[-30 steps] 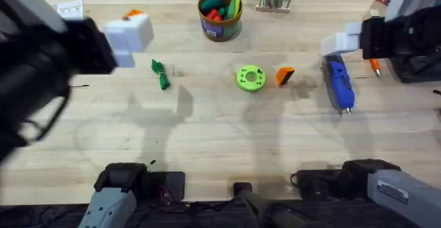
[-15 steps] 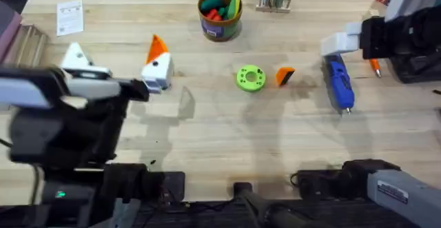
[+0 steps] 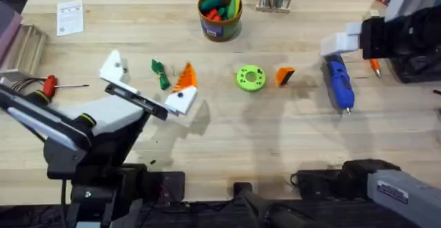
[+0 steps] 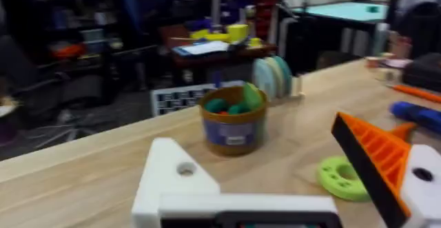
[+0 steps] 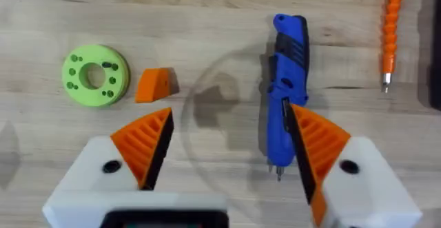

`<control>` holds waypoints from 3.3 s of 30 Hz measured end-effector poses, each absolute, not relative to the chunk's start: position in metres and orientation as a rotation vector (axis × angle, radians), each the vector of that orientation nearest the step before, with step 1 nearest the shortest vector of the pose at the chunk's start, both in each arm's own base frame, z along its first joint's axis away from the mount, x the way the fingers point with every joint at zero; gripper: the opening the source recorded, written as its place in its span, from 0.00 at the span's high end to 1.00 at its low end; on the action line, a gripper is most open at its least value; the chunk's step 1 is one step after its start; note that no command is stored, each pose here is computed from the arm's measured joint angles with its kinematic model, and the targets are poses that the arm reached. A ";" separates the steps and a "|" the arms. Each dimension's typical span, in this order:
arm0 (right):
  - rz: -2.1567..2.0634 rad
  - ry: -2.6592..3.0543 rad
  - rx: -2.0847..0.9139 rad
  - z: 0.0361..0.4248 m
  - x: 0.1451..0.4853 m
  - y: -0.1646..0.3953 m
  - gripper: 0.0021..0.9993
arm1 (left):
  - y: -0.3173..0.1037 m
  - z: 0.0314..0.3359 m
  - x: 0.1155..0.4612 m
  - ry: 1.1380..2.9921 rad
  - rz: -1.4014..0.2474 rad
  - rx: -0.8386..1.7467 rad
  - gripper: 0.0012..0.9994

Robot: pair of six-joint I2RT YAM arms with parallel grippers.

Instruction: Pick up the gripper from the table and insert it into the empty holder that is missing its gripper. Then pick up a screw, insert it into the mounting hole, and use the screwdriver to tighten it. Finally, clean up the table by picking up the vegetable and placing it into the bucket.

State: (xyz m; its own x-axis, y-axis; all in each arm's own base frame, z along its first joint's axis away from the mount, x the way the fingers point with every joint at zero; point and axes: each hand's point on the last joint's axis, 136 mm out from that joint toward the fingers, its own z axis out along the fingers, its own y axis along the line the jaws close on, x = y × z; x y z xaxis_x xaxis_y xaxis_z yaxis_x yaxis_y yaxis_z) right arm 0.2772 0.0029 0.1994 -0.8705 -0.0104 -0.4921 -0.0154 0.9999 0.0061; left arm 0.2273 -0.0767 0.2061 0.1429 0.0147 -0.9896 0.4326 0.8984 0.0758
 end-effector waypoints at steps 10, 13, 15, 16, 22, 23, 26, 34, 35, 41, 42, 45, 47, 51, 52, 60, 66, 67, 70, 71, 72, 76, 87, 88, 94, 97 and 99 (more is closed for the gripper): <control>0.013 2.627 -0.018 0.199 0.277 0.003 0.01 | -0.126 0.168 0.193 1.502 -0.631 0.638 0.01; 0.013 2.627 -0.018 0.199 0.277 0.003 0.01 | -0.134 0.162 0.184 1.518 -0.703 0.683 0.01; 0.013 2.627 -0.018 0.199 0.277 0.003 0.01 | -0.138 0.161 0.178 1.513 -0.739 0.711 0.01; 0.013 2.627 -0.018 0.199 0.277 0.003 0.01 | -0.141 0.161 0.175 1.508 -0.761 0.729 0.01; 0.013 2.627 -0.018 0.199 0.277 0.003 0.01 | -0.152 0.160 0.157 1.487 -0.865 0.810 0.01; 0.013 2.627 -0.018 0.199 0.277 0.003 0.01 | -0.153 0.160 0.155 1.484 -0.877 0.819 0.01; 0.013 2.627 -0.018 0.199 0.277 0.003 0.01 | -0.155 0.160 0.150 1.476 -0.906 0.842 0.01; 0.013 2.627 -0.018 0.199 0.277 0.003 0.01 | -0.159 0.159 0.141 1.463 -0.960 0.881 0.01; 0.013 2.627 -0.018 0.199 0.277 0.003 0.01 | -0.160 0.159 0.140 1.462 -0.963 0.883 0.01; 0.013 2.627 -0.018 0.199 0.277 0.003 0.01 | -0.160 0.159 0.140 1.461 -0.967 0.886 0.01; 0.013 2.627 -0.018 0.199 0.277 0.003 0.01 | -0.160 0.159 0.140 1.461 -0.967 0.886 0.01; 0.013 2.627 -0.018 0.199 0.277 0.003 0.01 | -0.160 0.159 0.140 1.461 -0.967 0.886 0.01; 0.013 2.627 -0.018 0.199 0.277 0.003 0.01 | -0.160 0.159 0.139 1.461 -0.967 0.886 0.01; 0.013 2.627 -0.018 0.199 0.277 0.003 0.01 | -0.160 0.159 0.139 1.460 -0.968 0.888 0.01; 0.013 2.627 -0.018 0.199 0.277 0.003 0.01 | -0.160 0.159 0.139 1.460 -0.969 0.888 0.01; 0.013 2.627 -0.018 0.199 0.277 0.003 0.01 | -0.160 0.159 0.139 1.460 -0.969 0.888 0.01; 0.013 2.627 -0.018 0.199 0.277 0.003 0.01 | -0.160 0.159 0.139 1.460 -0.969 0.888 0.01; 0.013 2.626 -0.018 0.199 0.277 0.003 0.01 | -0.160 0.159 0.139 1.460 -0.969 0.888 0.01; 0.013 2.626 -0.018 0.199 0.277 0.003 0.01 | -0.160 0.159 0.139 1.460 -0.969 0.888 0.01; 0.013 2.626 -0.018 0.199 0.277 0.003 0.01 | -0.160 0.159 0.139 1.460 -0.969 0.888 0.01; 0.013 2.627 -0.018 0.199 0.277 0.003 0.01 | -0.160 0.159 0.139 1.460 -0.969 0.888 0.01; 0.019 2.640 -0.041 0.197 0.277 0.008 0.01 | -0.160 0.159 0.139 1.460 -0.969 0.888 0.01; 0.058 2.872 -0.185 0.169 0.291 0.072 0.01 | -0.160 0.159 0.139 1.460 -0.969 0.888 0.01; 0.054 2.888 -0.192 0.166 0.295 0.077 0.01 | -0.160 0.159 0.139 1.460 -0.969 0.888 0.01; 0.029 2.983 -0.240 0.139 0.301 0.091 0.01 | -0.160 0.159 0.139 1.460 -0.969 0.888 0.01; 0.017 3.021 -0.238 0.126 0.304 0.092 0.01 | -0.160 0.159 0.139 1.460 -0.969 0.888 0.01; 0.010 3.042 -0.238 0.119 0.304 0.093 0.01 | -0.160 0.159 0.139 1.460 -0.969 0.888 0.01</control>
State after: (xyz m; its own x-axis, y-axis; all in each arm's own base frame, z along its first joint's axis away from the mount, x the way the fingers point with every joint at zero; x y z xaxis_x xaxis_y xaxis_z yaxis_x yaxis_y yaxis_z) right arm 0.3042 0.0927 0.1186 -0.9838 -0.1548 -0.0899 -0.1554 0.9879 -0.0008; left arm 0.1391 -0.1602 0.1593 -0.1008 0.0093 -0.9949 0.9204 0.3805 -0.0897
